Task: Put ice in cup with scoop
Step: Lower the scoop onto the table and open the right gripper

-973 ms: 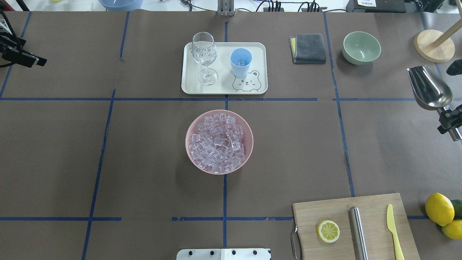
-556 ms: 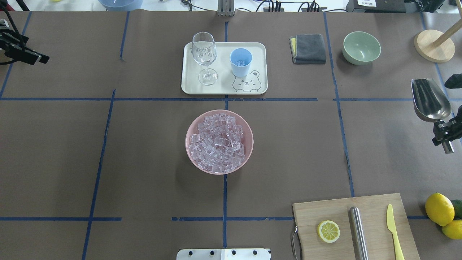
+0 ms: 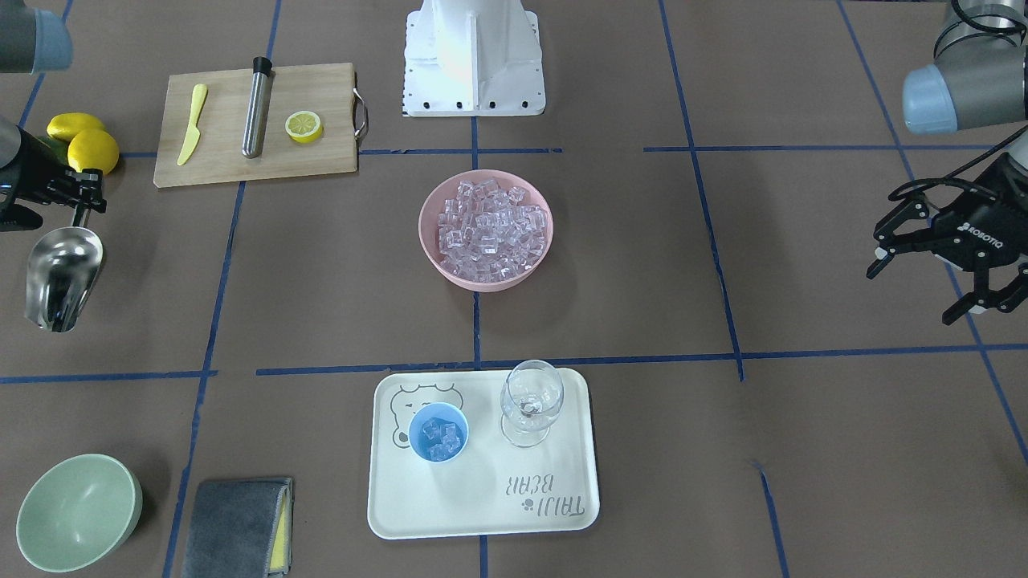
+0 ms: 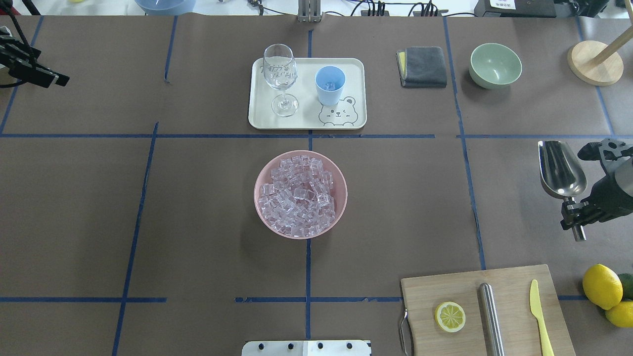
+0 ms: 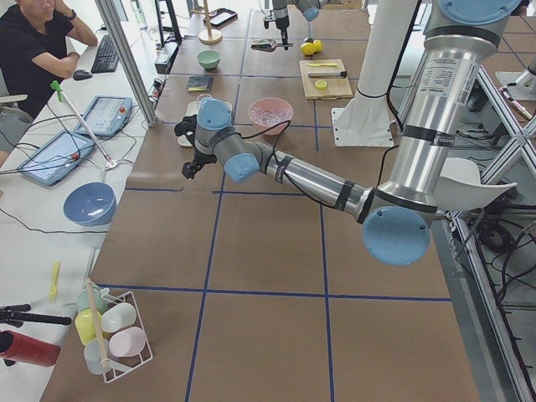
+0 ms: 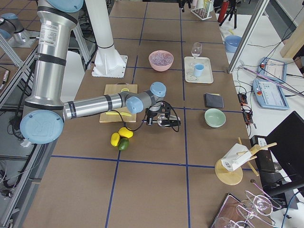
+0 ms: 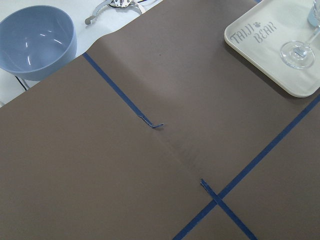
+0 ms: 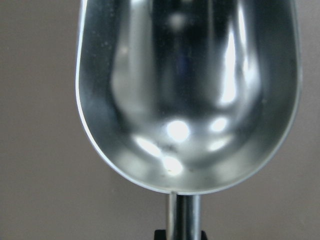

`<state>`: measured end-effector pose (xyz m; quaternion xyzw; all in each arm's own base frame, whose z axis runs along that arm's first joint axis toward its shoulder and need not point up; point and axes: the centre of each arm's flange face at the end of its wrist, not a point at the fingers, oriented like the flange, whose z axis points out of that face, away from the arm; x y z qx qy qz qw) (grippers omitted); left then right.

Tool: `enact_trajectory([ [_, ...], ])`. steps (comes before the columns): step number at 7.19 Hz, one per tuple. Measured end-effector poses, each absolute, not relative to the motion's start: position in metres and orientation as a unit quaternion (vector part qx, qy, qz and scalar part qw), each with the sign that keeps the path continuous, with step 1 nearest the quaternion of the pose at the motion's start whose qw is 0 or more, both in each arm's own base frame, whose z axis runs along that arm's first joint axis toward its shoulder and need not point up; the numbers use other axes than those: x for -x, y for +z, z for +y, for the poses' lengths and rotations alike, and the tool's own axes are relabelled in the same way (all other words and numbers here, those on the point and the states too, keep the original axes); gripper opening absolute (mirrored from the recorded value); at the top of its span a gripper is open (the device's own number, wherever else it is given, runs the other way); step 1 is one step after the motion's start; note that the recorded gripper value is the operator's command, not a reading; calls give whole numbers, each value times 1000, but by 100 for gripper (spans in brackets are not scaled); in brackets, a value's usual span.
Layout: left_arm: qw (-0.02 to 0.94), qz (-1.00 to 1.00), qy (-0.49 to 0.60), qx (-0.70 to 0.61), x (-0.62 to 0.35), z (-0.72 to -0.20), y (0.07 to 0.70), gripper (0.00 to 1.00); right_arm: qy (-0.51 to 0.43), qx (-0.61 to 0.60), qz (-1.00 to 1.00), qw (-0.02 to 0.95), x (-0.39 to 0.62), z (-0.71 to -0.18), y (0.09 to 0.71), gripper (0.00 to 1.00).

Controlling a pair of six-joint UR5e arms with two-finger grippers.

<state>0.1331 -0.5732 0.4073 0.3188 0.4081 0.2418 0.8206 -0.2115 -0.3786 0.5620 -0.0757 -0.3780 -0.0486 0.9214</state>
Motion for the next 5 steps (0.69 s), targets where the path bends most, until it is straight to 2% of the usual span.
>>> enact_trajectory([
  [5,819,408,243,-321,-135,-576,404,100,-55,97,-380,918,283,-369,539,1],
])
